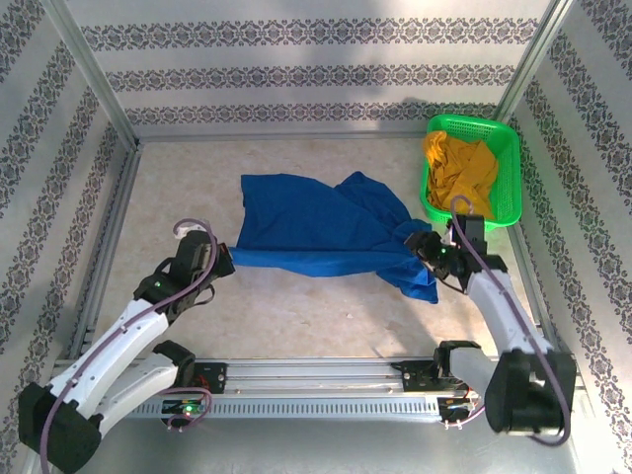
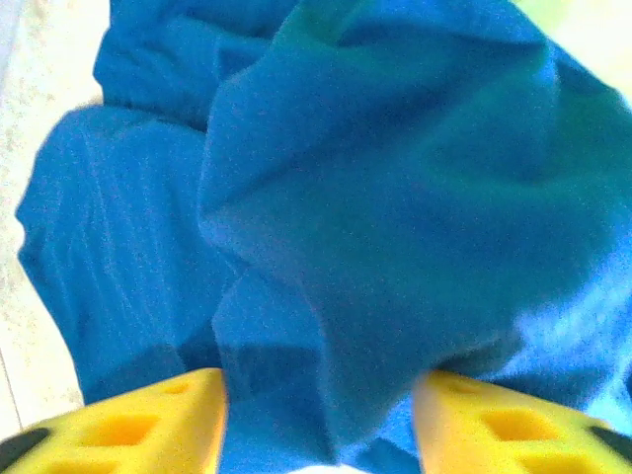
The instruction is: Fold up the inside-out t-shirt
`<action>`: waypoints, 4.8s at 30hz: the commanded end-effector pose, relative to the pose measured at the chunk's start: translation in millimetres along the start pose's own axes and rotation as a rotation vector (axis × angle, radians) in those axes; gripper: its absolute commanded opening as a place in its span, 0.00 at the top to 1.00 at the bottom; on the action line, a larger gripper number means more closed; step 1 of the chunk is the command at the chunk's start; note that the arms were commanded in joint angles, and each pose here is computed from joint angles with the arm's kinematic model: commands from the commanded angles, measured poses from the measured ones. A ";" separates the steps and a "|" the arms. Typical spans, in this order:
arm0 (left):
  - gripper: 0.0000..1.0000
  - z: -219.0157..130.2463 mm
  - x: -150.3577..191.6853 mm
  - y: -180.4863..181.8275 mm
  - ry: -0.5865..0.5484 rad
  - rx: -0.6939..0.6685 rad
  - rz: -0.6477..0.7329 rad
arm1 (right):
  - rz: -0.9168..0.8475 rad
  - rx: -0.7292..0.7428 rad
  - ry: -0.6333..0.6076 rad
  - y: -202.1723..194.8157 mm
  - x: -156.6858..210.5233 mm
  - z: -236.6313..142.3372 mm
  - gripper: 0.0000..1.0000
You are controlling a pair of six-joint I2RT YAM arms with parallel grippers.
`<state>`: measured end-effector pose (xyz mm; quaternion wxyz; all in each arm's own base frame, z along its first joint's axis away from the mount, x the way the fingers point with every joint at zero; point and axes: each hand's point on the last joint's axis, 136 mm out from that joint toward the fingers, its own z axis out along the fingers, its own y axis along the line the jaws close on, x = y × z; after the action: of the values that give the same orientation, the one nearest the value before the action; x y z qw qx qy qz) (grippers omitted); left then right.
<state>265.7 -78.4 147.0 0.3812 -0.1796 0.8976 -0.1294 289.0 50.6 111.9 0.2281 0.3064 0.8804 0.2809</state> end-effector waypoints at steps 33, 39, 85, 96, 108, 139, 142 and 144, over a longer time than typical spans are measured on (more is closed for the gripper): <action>1.00 27.8 -56.8 58.4 0.034 -0.274 -0.102 | 0.029 0.228 0.186 -95.0 105.4 1.8 0.49; 1.00 27.3 -56.5 60.2 0.035 -0.280 -0.106 | 0.009 0.212 0.208 -87.7 112.9 12.6 0.61; 1.00 -297.1 -408.1 -125.8 -0.871 0.612 -0.395 | -0.206 -0.968 -0.820 329.7 -136.3 -500.9 1.00; 1.00 -212.7 -400.3 -123.2 -0.663 0.523 -0.390 | -0.166 -0.883 -0.703 310.0 -157.4 -442.6 1.00; 1.00 -322.5 -381.8 -126.7 -0.822 0.629 -0.381 | -0.252 -1.038 -0.782 343.5 -104.4 -521.1 1.00; 1.00 -44.9 -529.1 -115.4 -0.677 0.758 -0.616 | -0.141 -1.024 -0.597 410.5 -268.0 -302.5 1.00; 1.00 -65.5 -534.9 -113.6 -0.712 0.780 -0.606 | -0.149 -1.063 -0.627 415.2 -268.7 -313.4 1.00; 1.00 -82.4 -536.7 -114.8 -0.720 0.808 -0.589 | -0.180 -1.059 -0.654 415.7 -262.0 -326.3 1.00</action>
<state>629.0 38.2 493.5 0.5788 -0.3420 0.5841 -0.4547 519.4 29.6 601.5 0.5547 0.2057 0.5958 0.5431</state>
